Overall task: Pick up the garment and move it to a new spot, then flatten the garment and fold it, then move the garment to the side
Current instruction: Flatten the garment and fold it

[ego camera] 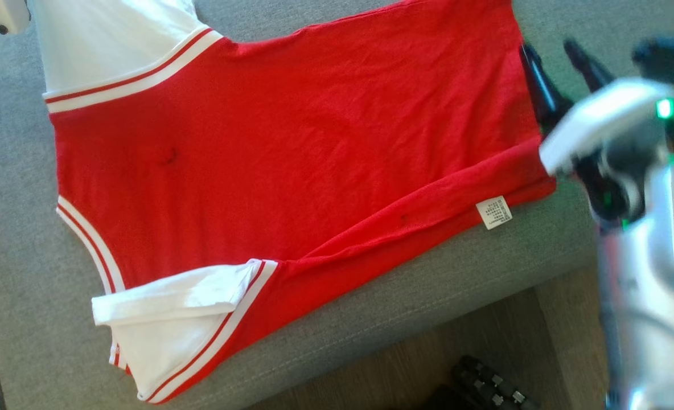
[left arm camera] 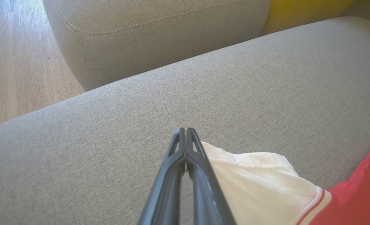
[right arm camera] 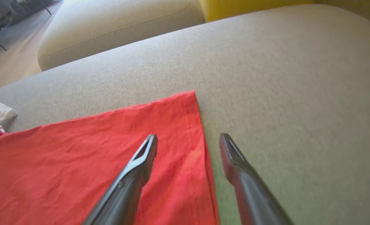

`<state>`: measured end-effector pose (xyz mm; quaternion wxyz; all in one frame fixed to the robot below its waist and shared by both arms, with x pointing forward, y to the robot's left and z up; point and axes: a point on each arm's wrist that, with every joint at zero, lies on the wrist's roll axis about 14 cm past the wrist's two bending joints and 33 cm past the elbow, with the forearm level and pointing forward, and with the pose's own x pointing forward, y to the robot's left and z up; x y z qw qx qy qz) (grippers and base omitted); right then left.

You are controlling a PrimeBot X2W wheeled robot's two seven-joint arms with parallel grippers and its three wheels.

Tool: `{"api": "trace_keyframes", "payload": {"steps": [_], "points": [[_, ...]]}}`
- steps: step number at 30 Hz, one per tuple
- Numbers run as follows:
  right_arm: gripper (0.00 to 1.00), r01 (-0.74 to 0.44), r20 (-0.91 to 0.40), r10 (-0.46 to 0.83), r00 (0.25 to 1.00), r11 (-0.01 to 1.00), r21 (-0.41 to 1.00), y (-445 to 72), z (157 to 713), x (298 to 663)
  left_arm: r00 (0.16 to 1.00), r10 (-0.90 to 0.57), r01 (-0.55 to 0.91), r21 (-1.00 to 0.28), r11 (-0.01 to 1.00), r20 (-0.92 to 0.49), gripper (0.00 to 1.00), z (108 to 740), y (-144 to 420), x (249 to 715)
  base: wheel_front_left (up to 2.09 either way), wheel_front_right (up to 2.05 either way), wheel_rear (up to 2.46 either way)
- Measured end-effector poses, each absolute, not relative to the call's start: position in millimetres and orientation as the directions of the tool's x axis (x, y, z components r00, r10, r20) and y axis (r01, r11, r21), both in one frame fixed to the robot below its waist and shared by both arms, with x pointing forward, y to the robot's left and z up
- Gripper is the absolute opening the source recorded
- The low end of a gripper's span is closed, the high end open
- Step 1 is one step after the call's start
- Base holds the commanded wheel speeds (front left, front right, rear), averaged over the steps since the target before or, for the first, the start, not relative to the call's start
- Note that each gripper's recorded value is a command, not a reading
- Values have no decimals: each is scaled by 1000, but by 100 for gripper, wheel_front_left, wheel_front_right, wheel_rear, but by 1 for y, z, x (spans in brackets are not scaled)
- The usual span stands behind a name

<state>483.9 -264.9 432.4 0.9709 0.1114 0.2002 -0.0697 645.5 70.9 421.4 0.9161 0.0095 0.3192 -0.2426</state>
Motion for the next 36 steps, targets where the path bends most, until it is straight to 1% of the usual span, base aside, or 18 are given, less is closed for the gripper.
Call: {"api": "trace_keyframes", "payload": {"steps": [5, 8, 12, 18, 27, 28, 29, 30, 31, 33, 34, 36], "points": [[100, 115, -464, -69, 883, 991, 72, -259, 445, 533, 674, -446, 459, -138, 877, -589, 0, 421, 68, 645, 0, 0, 0], [100, 94, -539, -60, 840, 995, 36, -256, 438, 550, 673, -457, 474, -134, 870, -582, 0, 424, 66, 644, 0, 0, 0], [100, 45, -649, -38, 760, 999, -6, -243, 417, 558, 672, -457, 482, -124, 867, -583, 0, 427, 68, 644, 0, 0, 0], [100, 34, -715, -59, 697, 998, -50, -242, 398, 566, 667, -445, 476, -117, 872, -597, 0, 421, 77, 640, 0, 0, 0], [100, 39, -744, -96, 661, 995, -94, -249, 395, 573, 668, -436, 471, -110, 875, -604, 0, 418, 83, 639, 0, 0, 0], [93, 34, -750, -102, 654, 994, -105, -250, 394, 572, 668, -435, 471, -109, 875, -604, 0, 419, 83, 639, 0, 0, 0], [92, 28, -753, -108, 649, 993, -118, -250, 394, 572, 668, -436, 472, -109, 875, -603, 0, 419, 83, 638, 0, 0, 0], [88, 26, -755, -111, 647, 992, -123, -251, 393, 572, 667, -436, 473, -109, 874, -604, 0, 419, 83, 638, 0, 0, 0], [79, 26, -756, -111, 645, 992, -124, -251, 393, 572, 665, -436, 475, -108, 873, -606, 0, 418, 82, 638, 0, 0, 0], [29, 24, -758, -110, 643, 992, -123, -250, 393, 572, 662, -437, 479, -105, 872, -609, 0, 417, 82, 637, 0, 0, 0], [0, 24, -759, -109, 642, 992, -122, -250, 393, 573, 661, -438, 481, -104, 871, -610, 0, 417, 81, 637, 0, 0, 0], [0, 24, -762, -108, 639, 992, -120, -250, 391, 572, 660, -440, 485, -102, 869, -609, 0, 417, 81, 636, 0, 0, 0]]}}
